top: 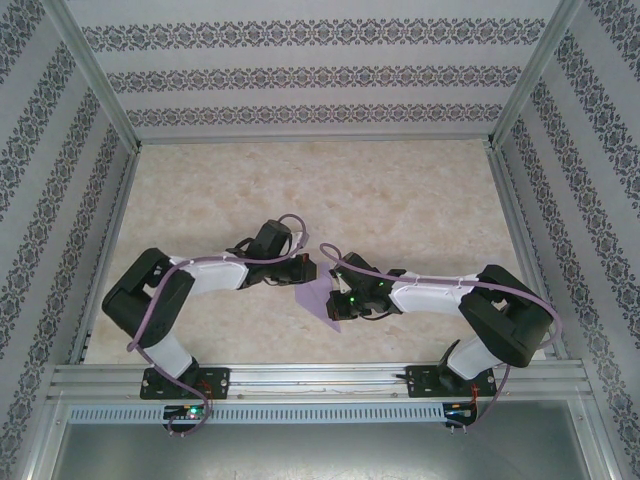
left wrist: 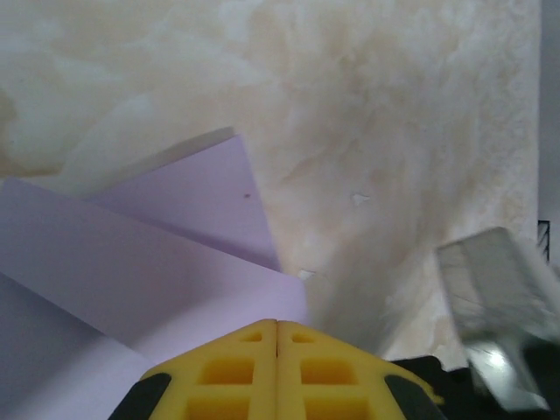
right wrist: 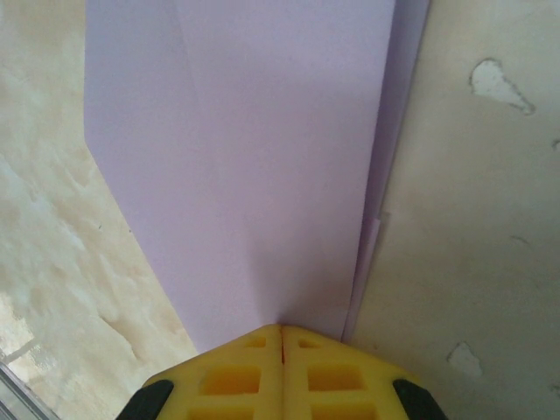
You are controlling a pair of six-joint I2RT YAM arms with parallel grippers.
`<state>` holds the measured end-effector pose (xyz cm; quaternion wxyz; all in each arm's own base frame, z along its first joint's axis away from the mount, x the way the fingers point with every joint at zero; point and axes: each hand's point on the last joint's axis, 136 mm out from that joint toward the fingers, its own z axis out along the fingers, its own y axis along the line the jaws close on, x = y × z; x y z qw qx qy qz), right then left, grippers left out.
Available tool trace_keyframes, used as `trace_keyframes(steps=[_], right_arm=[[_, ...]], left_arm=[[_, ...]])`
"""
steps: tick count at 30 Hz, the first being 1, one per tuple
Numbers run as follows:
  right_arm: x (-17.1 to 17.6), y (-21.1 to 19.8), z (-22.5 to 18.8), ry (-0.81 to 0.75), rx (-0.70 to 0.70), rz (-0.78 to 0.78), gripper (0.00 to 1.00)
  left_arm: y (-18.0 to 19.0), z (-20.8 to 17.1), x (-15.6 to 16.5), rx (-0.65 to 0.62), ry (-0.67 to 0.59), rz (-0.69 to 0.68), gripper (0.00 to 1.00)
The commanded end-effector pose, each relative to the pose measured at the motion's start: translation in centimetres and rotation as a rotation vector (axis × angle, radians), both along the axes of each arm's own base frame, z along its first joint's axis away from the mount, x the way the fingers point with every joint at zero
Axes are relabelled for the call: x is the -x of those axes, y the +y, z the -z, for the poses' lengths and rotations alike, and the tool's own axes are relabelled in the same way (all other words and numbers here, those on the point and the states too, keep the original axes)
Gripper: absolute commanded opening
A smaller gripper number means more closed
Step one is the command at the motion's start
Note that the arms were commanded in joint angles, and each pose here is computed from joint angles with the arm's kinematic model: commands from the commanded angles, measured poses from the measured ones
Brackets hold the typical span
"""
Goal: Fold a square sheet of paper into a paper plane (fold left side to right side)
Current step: Perform the fourth fold on the wing at the bottom-center of the table.
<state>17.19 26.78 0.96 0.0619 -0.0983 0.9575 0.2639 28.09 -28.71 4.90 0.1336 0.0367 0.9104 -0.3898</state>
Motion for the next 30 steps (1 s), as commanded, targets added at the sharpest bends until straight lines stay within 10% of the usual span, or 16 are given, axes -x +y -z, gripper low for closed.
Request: trace_keyframes(steps=[1,30], right_arm=[[4.3,-7.3,5.5,0.166,0.309,0.029,0.0],[-2.3,2.6,-3.8,0.043,-0.223,0.028,0.0]], left_arm=[[-1.0,-0.1,-1.2,0.025,-0.027,-0.005,0.05],[1.4,5.5,1.4,-0.102,0.074,-0.044,0.0]])
